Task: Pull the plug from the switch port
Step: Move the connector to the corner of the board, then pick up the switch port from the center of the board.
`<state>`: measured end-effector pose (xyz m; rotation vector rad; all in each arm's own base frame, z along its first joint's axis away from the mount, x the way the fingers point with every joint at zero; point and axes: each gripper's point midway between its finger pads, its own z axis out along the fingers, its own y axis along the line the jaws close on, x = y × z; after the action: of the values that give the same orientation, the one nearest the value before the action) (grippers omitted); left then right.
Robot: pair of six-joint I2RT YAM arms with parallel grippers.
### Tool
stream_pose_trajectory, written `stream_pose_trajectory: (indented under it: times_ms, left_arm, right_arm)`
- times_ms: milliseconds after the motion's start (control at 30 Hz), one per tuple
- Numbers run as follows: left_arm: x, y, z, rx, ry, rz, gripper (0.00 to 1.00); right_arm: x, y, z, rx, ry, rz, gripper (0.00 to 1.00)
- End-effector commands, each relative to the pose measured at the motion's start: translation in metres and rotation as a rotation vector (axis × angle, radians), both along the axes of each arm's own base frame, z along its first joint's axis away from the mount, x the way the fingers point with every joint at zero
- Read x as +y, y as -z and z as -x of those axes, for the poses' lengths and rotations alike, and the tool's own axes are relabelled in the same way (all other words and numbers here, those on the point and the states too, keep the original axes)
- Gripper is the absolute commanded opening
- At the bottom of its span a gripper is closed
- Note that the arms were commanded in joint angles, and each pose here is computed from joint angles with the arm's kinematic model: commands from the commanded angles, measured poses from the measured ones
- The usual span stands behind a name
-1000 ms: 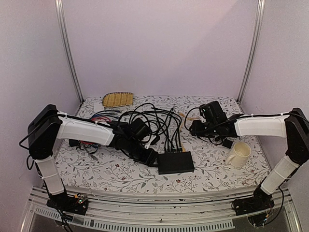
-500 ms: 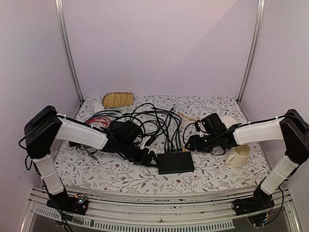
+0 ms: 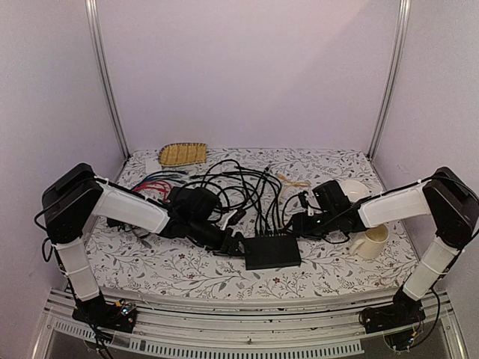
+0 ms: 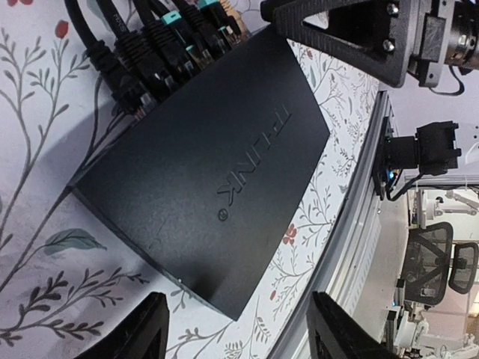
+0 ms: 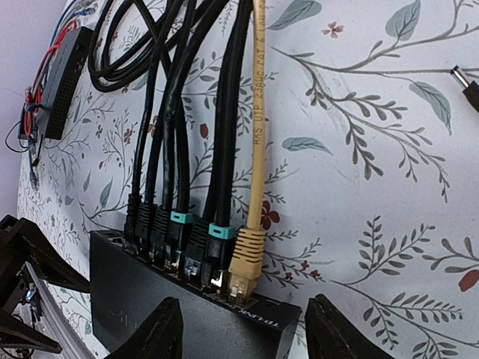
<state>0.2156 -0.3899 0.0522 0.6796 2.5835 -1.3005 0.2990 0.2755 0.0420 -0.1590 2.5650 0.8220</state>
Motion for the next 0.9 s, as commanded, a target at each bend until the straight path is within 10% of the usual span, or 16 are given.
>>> stream_pose_trajectory:
  times_ms: [0, 867]
  left_arm:
    - [0.003, 0.010, 0.000, 0.029, -0.005, 0.006, 0.66]
    - [0.000, 0.022, -0.006, 0.073, -0.010, 0.030, 0.67]
  right_arm:
    - [-0.001, 0.008, -0.005, -0.003, -0.016, -0.030, 0.57]
    - [0.024, 0.038, 0.028, 0.073, -0.338, -0.165, 0.58]
